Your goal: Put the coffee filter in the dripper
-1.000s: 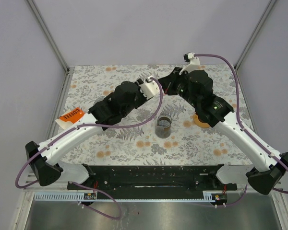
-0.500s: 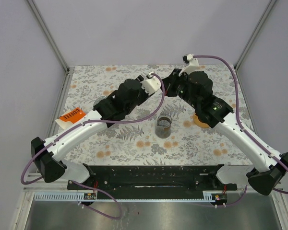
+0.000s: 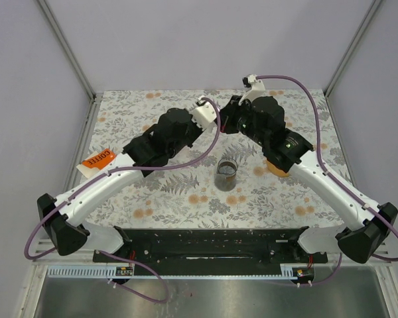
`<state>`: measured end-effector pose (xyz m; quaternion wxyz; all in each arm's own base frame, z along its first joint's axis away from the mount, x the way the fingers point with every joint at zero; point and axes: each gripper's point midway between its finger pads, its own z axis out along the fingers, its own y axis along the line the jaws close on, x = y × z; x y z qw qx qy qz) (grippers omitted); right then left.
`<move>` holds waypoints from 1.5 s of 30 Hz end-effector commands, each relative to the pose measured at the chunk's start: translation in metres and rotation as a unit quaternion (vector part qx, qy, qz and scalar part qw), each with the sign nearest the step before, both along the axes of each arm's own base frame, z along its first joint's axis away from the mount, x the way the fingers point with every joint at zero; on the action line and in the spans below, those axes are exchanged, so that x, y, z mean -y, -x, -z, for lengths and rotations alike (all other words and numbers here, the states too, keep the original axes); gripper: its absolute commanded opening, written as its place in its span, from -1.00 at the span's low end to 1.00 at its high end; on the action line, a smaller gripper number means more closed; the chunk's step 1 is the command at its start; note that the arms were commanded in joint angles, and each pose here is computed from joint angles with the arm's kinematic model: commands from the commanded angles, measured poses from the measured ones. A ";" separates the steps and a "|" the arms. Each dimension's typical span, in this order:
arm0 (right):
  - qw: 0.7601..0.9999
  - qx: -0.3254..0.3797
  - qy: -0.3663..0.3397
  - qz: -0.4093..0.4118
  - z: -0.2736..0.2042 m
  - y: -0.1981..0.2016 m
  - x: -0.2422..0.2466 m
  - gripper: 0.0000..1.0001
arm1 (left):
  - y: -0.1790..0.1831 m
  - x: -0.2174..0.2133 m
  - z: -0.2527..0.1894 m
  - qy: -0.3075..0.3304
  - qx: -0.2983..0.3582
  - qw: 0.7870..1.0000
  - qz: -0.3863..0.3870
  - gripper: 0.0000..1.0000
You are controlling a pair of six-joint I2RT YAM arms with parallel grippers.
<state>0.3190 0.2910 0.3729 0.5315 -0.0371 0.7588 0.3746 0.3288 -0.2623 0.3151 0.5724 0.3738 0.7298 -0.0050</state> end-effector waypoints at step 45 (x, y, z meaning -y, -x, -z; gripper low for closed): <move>0.979 -0.018 0.158 -0.124 0.017 -0.032 -0.085 -1.00 | 0.037 -0.136 -0.080 0.217 -0.069 0.965 -0.131 0.62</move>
